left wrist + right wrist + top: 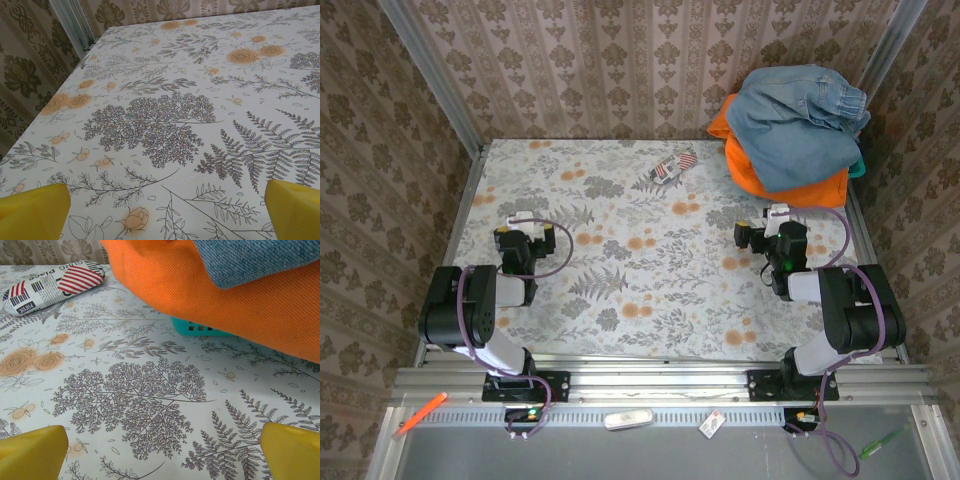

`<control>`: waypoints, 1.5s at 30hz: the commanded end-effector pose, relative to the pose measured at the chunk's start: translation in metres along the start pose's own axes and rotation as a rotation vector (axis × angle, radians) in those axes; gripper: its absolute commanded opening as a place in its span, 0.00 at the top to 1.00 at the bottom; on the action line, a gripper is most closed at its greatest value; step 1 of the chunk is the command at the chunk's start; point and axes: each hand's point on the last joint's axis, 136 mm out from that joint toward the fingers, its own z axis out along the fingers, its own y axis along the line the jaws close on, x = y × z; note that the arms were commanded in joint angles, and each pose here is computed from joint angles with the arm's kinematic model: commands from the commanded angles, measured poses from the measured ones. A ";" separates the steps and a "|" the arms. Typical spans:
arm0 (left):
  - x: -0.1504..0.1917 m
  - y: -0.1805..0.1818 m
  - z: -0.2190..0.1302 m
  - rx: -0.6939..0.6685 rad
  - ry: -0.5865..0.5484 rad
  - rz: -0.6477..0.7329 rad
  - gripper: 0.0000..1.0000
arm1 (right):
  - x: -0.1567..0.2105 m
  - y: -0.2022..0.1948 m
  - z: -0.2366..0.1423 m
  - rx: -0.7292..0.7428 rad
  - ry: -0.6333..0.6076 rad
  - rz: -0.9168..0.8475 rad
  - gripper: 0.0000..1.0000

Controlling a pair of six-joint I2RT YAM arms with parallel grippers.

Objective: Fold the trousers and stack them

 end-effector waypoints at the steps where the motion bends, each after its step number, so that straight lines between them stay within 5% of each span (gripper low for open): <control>1: -0.012 -0.004 0.000 0.015 -0.028 0.010 0.00 | -0.007 -0.003 0.000 0.029 -0.020 -0.011 0.00; 27: -0.010 -0.003 0.002 0.064 -0.015 -0.024 0.00 | -0.007 -0.012 0.000 0.068 -0.021 0.019 0.00; 36: -0.043 0.017 -0.012 -0.103 0.038 0.004 0.00 | -0.043 -0.005 -0.012 0.213 0.050 -0.082 0.00; 39: -0.092 0.028 -0.034 -0.122 0.023 -0.112 0.00 | -0.093 0.009 -0.034 0.225 0.089 -0.066 0.00; 45: -0.160 0.033 -0.119 -0.037 0.100 -0.541 0.00 | -0.172 0.010 -0.083 0.262 0.167 0.293 0.00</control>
